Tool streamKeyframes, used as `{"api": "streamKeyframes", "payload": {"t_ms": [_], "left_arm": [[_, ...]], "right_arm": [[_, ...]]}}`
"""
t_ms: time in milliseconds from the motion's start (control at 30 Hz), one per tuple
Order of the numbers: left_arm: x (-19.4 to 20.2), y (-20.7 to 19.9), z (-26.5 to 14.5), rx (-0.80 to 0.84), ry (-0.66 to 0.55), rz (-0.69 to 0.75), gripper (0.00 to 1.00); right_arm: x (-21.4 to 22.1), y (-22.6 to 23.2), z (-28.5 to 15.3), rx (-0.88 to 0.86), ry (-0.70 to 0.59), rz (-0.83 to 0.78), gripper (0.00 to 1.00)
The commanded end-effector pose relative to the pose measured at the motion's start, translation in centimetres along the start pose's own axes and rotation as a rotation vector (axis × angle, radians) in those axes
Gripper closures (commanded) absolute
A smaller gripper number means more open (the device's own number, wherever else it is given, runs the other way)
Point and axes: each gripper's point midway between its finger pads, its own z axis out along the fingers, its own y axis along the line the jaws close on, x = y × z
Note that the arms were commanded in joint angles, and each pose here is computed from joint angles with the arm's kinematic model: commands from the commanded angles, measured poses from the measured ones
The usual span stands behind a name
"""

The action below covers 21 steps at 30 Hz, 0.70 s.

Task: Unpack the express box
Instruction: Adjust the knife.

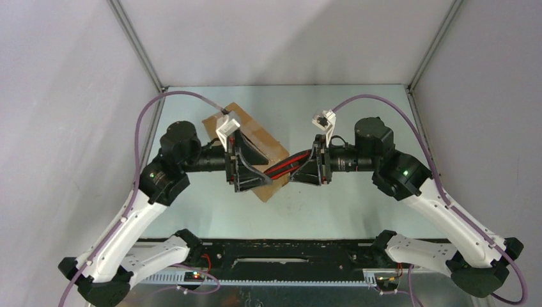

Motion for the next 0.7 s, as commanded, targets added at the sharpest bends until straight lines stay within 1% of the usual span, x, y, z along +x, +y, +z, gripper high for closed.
{"api": "streamKeyframes", "payload": {"t_ms": [0, 100, 133, 167, 200, 233, 300, 333, 367, 400, 433, 467, 533, 600, 667], "left_arm": [[1.6, 0.4, 0.9, -0.001, 0.061, 0.014, 0.15], [1.7, 0.3, 1.4, 0.018, 0.062, 0.004, 0.19], [1.7, 0.2, 1.5, 0.026, 0.060, 0.003, 0.22], [1.7, 0.1, 1.6, 0.034, 0.059, 0.001, 0.27], [1.7, 0.0, 1.7, 0.042, 0.055, -0.003, 0.36], [1.7, 0.0, 1.8, 0.042, 0.052, -0.007, 0.51], [1.7, 0.1, 2.0, 0.051, 0.050, -0.017, 0.85], [1.8, 0.1, 2.1, 0.052, 0.052, -0.020, 0.98], [2.0, 0.1, 2.0, 0.051, 0.060, -0.017, 1.00], [2.3, 0.2, 1.9, 0.049, 0.070, -0.007, 1.00], [2.6, 0.2, 1.7, 0.051, 0.080, 0.010, 1.00], [2.8, 0.2, 1.5, 0.050, 0.086, 0.020, 1.00], [3.3, 0.1, 1.3, 0.054, 0.110, 0.029, 1.00], [3.4, 0.3, 1.5, 0.046, 0.111, 0.020, 1.00], [3.6, 0.2, 1.7, 0.070, 0.117, 0.008, 1.00]], "right_arm": [[-1.8, 2.2, -0.6, -0.078, -0.058, -0.036, 1.00], [-1.9, 2.4, -0.7, -0.082, -0.065, -0.033, 1.00], [-2.0, 2.4, -0.8, -0.080, -0.068, -0.031, 1.00], [-2.1, 2.3, -0.8, -0.076, -0.072, -0.029, 1.00], [-2.2, 2.3, -0.8, -0.072, -0.079, -0.025, 1.00], [-2.3, 2.3, -0.7, -0.068, -0.083, -0.019, 1.00], [-2.6, 2.0, -0.6, -0.055, -0.093, -0.002, 1.00], [-2.7, 1.8, -0.6, -0.044, -0.099, 0.004, 0.88], [-2.7, 1.7, -0.6, -0.034, -0.103, 0.009, 0.73], [-2.8, 1.6, -0.8, -0.024, -0.107, 0.013, 0.55], [-2.8, 1.4, -1.0, -0.013, -0.114, 0.018, 0.40], [-2.9, 1.5, -1.3, -0.010, -0.120, 0.023, 0.31], [-2.9, 1.7, -1.7, -0.018, -0.131, 0.026, 0.19], [-2.8, 2.1, -2.1, -0.029, -0.129, 0.026, 0.14], [-2.6, 2.2, -2.3, -0.031, -0.130, 0.032, 0.12]]}}
